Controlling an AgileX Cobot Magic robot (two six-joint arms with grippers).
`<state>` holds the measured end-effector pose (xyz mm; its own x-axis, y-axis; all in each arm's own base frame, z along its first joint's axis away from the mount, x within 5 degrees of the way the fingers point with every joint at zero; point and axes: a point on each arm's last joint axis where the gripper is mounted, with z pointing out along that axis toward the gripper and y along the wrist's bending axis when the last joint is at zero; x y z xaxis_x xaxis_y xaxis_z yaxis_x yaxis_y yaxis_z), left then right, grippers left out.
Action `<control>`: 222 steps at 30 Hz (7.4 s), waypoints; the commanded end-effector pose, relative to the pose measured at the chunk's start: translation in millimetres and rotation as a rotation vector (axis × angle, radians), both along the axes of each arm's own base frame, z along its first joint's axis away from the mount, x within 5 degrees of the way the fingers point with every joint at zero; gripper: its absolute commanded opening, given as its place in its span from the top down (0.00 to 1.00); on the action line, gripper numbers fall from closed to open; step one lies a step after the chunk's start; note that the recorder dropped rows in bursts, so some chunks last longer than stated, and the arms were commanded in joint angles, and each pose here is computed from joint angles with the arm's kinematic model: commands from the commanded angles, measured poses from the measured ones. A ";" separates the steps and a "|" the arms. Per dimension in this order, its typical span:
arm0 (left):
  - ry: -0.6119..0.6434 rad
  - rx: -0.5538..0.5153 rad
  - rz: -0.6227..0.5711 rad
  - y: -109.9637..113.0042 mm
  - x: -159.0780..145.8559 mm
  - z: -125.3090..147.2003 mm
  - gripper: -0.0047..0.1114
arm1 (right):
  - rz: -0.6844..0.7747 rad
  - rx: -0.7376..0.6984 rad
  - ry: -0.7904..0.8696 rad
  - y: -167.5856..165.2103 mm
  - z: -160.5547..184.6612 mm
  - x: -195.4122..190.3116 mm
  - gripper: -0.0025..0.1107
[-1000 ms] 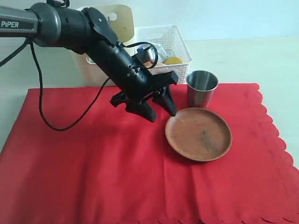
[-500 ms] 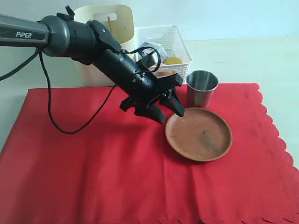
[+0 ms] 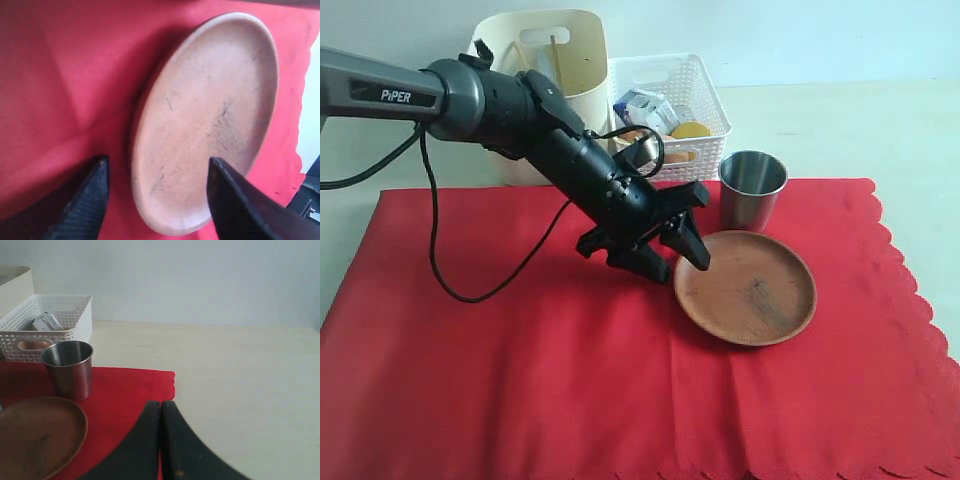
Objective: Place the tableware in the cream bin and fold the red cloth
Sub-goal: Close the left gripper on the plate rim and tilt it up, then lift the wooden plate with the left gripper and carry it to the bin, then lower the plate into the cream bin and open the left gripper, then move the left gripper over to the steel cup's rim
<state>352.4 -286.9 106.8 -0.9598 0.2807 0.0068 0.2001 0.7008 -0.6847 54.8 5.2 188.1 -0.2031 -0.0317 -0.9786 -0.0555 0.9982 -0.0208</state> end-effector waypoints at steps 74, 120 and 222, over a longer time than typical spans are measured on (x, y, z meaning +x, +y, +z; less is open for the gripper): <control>-0.026 0.092 0.125 -37.7 -19.4 -12.9 0.86 | -0.008 0.000 -0.018 -0.5 0.2 0.0 0.98; -0.366 -0.112 -0.129 16.5 -51.5 193.5 0.96 | -0.008 0.000 -0.018 -0.5 0.2 0.0 0.98; -0.746 0.011 0.179 175.5 59.8 255.3 0.53 | -0.007 0.000 -0.016 -0.5 0.0 0.0 0.98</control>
<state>423.2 -101.3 360.0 -0.7056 0.0679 -0.7053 0.4763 0.7824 -0.4013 54.8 5.2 188.5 -0.1993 -0.0293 -0.9795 -0.0547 0.9983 -0.0188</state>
